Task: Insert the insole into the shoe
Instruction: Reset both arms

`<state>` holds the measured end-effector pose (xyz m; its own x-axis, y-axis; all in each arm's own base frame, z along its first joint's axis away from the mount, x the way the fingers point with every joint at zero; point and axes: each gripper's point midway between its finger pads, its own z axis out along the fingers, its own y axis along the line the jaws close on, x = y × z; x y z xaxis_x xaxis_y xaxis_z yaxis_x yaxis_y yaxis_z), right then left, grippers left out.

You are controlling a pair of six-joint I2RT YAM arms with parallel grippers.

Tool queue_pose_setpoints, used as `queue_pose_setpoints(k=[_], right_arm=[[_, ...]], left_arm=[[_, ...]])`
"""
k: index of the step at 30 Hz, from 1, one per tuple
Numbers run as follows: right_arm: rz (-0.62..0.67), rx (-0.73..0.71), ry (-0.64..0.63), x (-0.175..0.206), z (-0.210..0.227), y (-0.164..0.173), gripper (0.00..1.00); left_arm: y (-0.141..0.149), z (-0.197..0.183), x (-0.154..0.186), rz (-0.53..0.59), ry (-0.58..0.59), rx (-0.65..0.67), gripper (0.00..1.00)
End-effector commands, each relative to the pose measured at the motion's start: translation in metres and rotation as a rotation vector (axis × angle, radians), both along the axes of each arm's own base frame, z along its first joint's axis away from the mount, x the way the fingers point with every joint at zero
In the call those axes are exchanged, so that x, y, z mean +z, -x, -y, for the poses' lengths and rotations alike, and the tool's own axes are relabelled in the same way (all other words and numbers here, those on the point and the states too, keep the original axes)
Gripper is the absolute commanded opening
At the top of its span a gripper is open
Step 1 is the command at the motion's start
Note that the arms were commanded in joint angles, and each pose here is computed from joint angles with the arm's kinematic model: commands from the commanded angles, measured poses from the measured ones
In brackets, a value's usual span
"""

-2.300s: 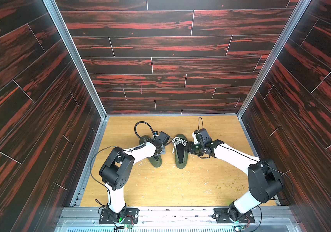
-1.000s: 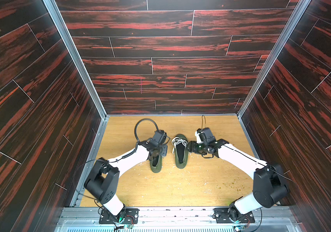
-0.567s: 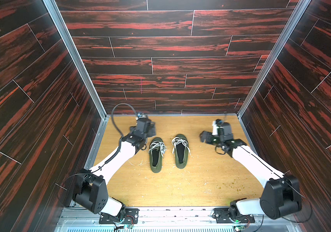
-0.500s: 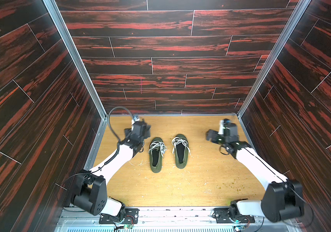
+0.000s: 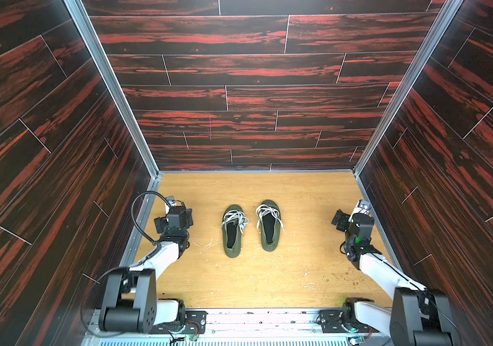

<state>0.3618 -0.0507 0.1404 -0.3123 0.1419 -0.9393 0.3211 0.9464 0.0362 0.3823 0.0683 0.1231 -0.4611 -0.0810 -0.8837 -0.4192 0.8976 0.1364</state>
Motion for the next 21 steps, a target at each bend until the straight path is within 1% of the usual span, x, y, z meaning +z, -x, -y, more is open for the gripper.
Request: queue_pose_setpoints(k=[1, 3, 4, 5, 6, 7, 8, 9, 10, 11, 13, 14, 15, 21], right_arm=[[0.138, 0.074, 0.024, 0.006, -0.009, -0.006, 0.98], [0.190, 0.100, 0.051, 0.000, -0.012, -0.006, 0.99], [0.237, 0.098, 0.049, 0.004, -0.012, -0.006, 0.98], [0.251, 0.130, 0.031, 0.001, -0.014, -0.006, 0.98], [0.238, 0.153, 0.024, -0.009, -0.017, -0.008, 0.98], [0.252, 0.165, 0.030, -0.013, -0.019, -0.009, 0.98], [0.279, 0.183, 0.047, -0.010, -0.022, -0.010, 0.98], [0.222, 0.204, 0.023, -0.017, -0.025, -0.011, 0.98], [0.206, 0.220, 0.023, -0.019, -0.026, -0.015, 0.98], [0.224, 0.233, 0.029, -0.017, -0.028, -0.021, 0.98], [0.146, 0.219, 0.006, -0.027, -0.025, -0.029, 0.98], [0.168, 0.217, 0.009, -0.024, -0.024, -0.028, 0.98], [0.149, 0.211, 0.002, -0.026, -0.023, -0.028, 0.98], [0.164, 0.210, 0.007, -0.024, -0.023, -0.028, 0.98]], left_arm=[[-0.012, 0.006, -0.005, 0.072, 0.036, -0.034, 1.00], [-0.013, 0.008, -0.014, 0.101, 0.043, -0.047, 1.00], [-0.012, 0.007, -0.019, 0.104, 0.046, -0.044, 1.00], [-0.012, 0.006, -0.020, 0.132, 0.048, -0.042, 1.00], [-0.010, 0.006, -0.021, 0.140, 0.057, -0.047, 1.00], [-0.008, 0.007, -0.024, 0.134, 0.063, -0.060, 1.00], [-0.008, 0.009, -0.025, 0.166, 0.064, -0.078, 1.00], [-0.010, 0.011, -0.024, 0.205, 0.057, -0.094, 1.00], [-0.011, 0.010, -0.022, 0.222, 0.048, -0.091, 1.00], [-0.010, 0.011, -0.026, 0.198, 0.054, -0.094, 1.00], [-0.010, 0.012, -0.030, 0.140, 0.073, -0.099, 1.00], [-0.011, 0.012, -0.029, 0.141, 0.077, -0.102, 1.00], [-0.011, 0.011, -0.028, 0.154, 0.075, -0.098, 1.00], [-0.010, 0.012, -0.028, 0.148, 0.074, -0.103, 1.00]])
